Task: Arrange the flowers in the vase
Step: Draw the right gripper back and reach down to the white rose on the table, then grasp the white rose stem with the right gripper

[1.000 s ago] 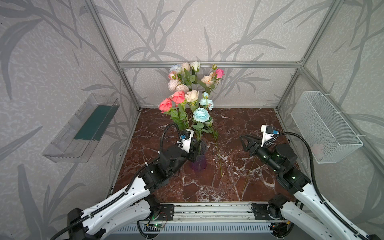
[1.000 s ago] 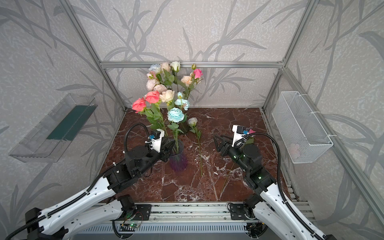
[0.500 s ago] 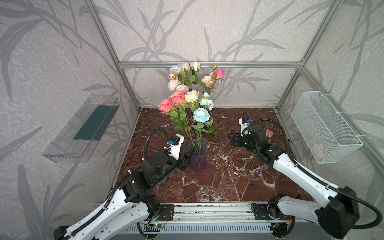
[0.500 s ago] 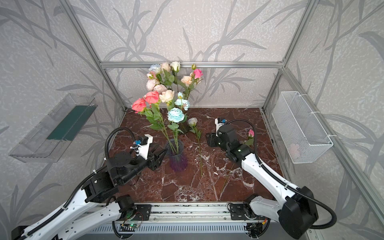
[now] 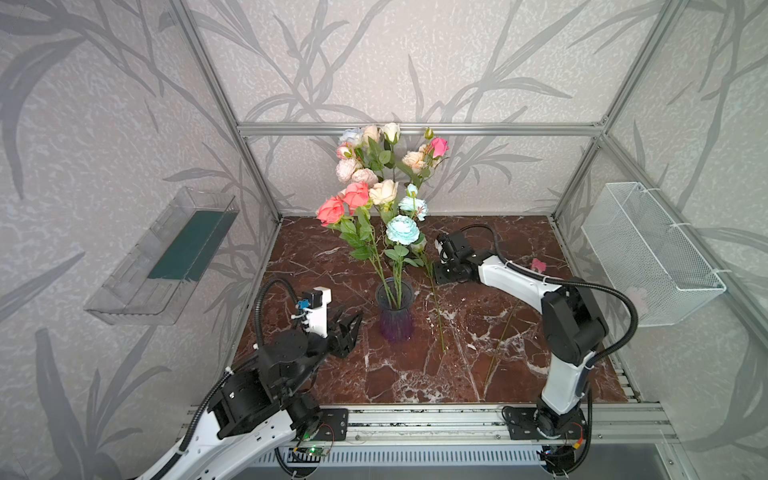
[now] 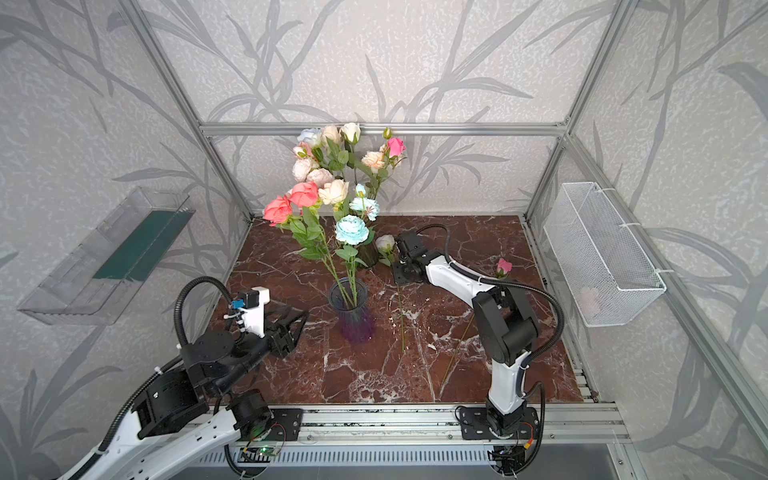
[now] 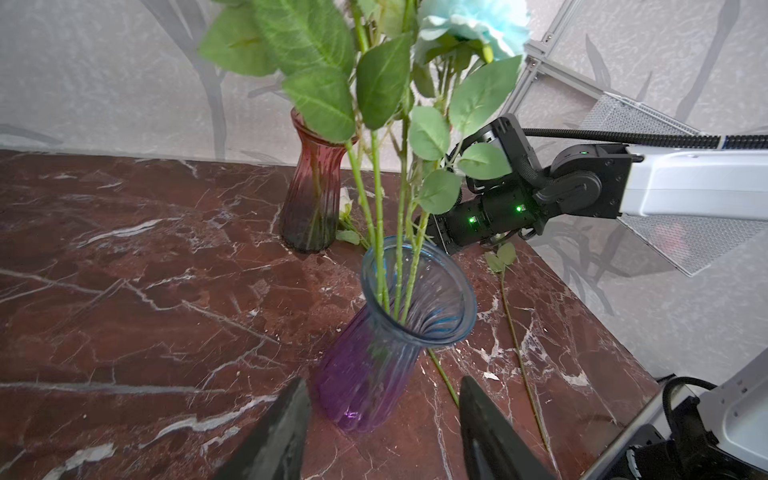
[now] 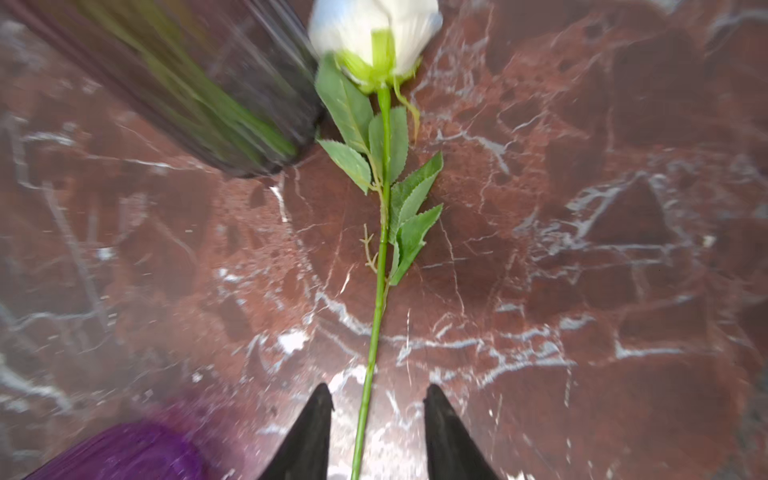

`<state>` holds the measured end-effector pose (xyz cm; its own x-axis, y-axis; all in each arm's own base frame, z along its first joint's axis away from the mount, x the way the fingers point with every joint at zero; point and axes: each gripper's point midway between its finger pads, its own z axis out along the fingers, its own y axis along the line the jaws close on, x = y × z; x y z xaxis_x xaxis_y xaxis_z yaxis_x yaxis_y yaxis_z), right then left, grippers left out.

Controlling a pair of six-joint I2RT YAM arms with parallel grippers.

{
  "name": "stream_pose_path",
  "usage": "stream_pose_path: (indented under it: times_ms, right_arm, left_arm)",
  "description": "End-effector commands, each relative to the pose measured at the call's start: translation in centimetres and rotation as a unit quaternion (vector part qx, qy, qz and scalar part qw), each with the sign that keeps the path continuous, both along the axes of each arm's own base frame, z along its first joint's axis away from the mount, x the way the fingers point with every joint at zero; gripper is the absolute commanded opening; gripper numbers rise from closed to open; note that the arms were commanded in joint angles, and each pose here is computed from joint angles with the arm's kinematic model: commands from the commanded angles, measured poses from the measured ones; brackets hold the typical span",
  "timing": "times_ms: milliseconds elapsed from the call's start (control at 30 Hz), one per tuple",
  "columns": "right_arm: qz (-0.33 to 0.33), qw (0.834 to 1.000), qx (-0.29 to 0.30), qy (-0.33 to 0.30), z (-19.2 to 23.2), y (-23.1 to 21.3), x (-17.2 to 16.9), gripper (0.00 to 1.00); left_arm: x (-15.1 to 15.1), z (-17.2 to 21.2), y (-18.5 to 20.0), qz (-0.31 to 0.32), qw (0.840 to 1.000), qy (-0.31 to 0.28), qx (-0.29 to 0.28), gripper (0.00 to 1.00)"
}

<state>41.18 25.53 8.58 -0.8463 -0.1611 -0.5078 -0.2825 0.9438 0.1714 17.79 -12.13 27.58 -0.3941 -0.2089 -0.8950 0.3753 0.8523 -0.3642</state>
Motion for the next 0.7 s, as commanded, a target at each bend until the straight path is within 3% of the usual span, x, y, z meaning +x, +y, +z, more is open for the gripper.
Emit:
stream_pose_path:
  times_ms: [0,233,500,667]
  right_arm:
    - [0.019,0.999,-0.019,0.036,-1.6,0.5,-0.3,0.38]
    - [0.025,0.996,-0.032,0.083,-5.8,1.3,0.1,0.37]
    - [0.011,0.995,-0.048,0.091,-7.2,0.8,0.5,0.16]
    - [-0.015,0.997,-0.014,0.078,-6.0,0.2,0.8,0.07]
  left_arm:
    - [0.0,-2.2,1.0,0.034,0.999,0.034,-0.021,0.6]
    - [-0.1,-2.9,1.1,0.035,0.998,0.039,-0.027,0.6]
    - [0.1,-3.3,0.4,0.026,0.998,0.039,-0.038,0.6]
    - [0.1,-2.8,0.5,0.027,0.998,0.031,-0.039,0.61]
